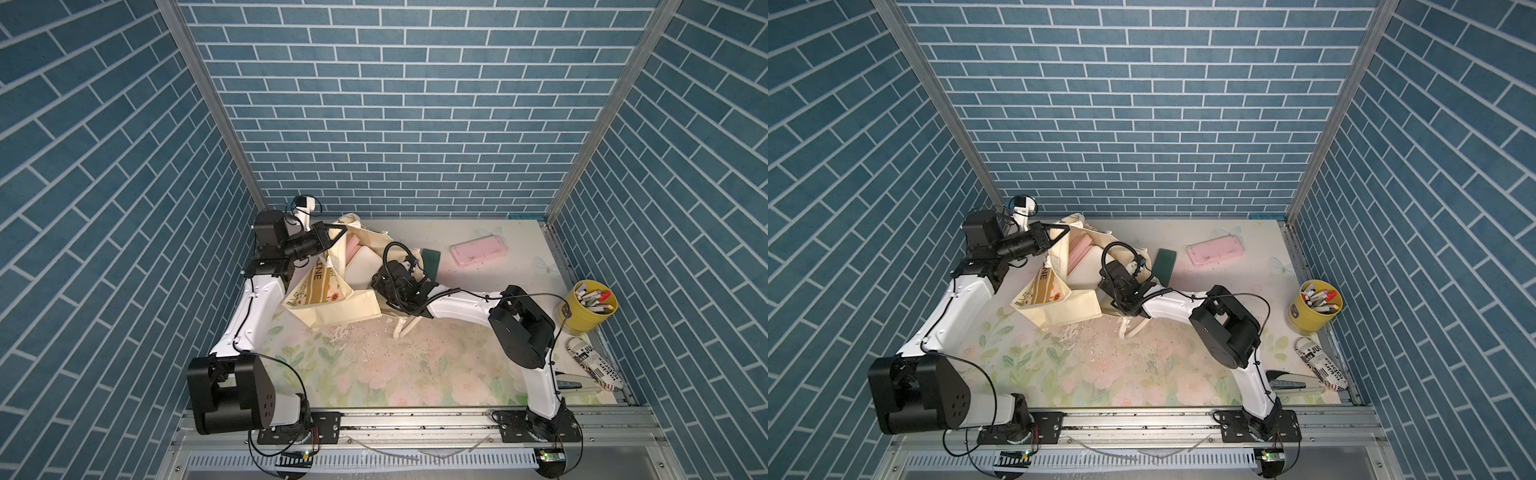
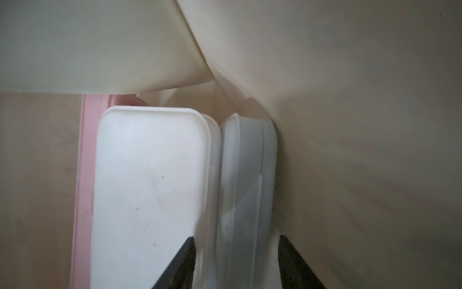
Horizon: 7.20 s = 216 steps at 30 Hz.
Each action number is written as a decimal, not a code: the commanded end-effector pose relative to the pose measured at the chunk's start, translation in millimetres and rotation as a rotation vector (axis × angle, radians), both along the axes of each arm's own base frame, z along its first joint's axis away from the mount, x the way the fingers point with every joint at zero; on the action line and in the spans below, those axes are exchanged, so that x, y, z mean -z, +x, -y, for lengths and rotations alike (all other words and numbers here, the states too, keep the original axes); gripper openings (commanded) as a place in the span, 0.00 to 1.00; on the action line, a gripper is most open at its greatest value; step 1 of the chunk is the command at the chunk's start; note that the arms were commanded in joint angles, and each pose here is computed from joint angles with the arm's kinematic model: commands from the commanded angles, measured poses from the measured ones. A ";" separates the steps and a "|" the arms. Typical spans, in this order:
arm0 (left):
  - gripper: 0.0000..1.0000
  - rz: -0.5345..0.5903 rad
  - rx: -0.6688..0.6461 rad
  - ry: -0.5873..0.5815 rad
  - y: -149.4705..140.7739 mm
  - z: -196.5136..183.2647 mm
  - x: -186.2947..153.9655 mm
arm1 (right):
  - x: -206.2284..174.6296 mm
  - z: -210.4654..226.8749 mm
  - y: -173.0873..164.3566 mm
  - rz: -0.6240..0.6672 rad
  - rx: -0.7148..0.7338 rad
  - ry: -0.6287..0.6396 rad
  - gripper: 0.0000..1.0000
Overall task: Take out the pencil case from the canvas bag
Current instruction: Pick up the pencil case from the canvas bag, then place the pencil case at the center of the board.
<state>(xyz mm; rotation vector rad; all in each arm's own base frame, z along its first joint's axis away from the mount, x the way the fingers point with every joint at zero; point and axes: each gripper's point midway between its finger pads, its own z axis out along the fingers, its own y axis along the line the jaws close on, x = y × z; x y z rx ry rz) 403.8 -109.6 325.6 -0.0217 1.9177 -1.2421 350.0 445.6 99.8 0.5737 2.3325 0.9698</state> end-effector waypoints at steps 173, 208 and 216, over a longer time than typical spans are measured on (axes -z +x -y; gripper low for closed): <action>0.00 0.110 0.049 -0.009 -2.6 11.4 -23.4 | -50.2 -11.1 -12.8 0.083 -0.254 0.166 0.22; 0.00 0.126 0.007 0.030 -5.3 3.3 -27.7 | -186.7 32.0 -76.0 0.776 -0.669 0.107 0.00; 0.00 0.123 0.002 0.032 -4.8 2.3 -26.7 | -214.4 64.9 -78.4 0.945 -0.623 0.096 0.00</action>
